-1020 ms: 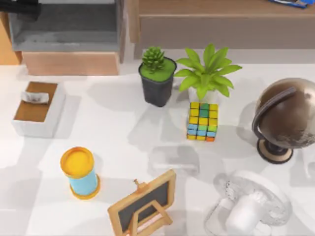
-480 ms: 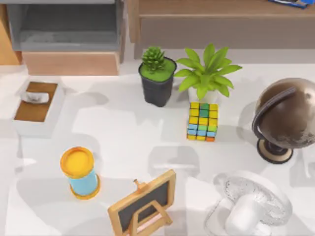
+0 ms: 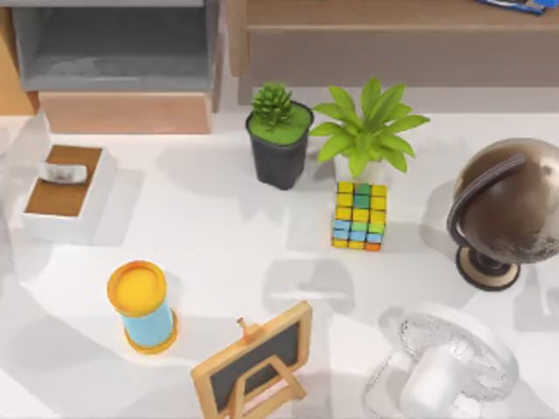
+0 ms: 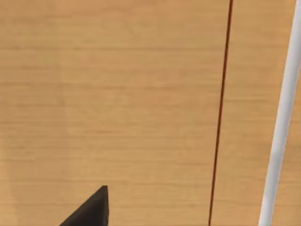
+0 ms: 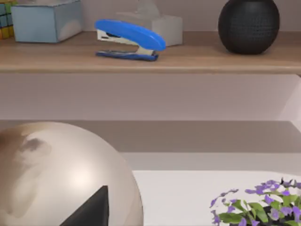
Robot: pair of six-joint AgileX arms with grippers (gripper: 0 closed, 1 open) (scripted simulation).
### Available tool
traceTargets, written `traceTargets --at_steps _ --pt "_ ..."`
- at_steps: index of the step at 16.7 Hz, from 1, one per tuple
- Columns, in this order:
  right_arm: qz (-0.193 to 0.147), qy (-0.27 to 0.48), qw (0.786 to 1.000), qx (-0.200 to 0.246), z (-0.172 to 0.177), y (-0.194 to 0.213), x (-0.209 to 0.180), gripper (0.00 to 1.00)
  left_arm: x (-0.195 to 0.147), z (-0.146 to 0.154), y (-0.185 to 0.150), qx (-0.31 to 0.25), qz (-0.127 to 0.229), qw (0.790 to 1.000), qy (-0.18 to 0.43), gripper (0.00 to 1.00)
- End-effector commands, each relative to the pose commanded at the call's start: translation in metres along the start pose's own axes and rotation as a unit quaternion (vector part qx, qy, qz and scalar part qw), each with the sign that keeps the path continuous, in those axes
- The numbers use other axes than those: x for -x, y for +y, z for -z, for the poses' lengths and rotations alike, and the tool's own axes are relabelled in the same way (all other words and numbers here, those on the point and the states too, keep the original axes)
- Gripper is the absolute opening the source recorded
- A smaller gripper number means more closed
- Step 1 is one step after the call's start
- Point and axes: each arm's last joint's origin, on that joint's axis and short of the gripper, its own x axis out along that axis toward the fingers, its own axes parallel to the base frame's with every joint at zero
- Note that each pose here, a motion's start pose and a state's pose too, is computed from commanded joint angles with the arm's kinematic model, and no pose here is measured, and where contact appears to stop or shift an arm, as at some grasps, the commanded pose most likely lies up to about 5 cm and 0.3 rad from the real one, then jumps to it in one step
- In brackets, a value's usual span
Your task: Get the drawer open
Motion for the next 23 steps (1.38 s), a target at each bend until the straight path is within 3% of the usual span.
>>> traceTargets --at_steps 16,23 --pt "0.000 0.000 1.000 0.000 0.000 0.000 0.000 1.00 -0.025 0.000 -0.002 -0.002 0.001 1.000 -0.003 1.00" --pt "0.000 0.000 1.000 0.000 0.000 0.000 0.000 1.00 -0.025 0.000 -0.002 -0.002 0.001 1.000 -0.003 0.47"
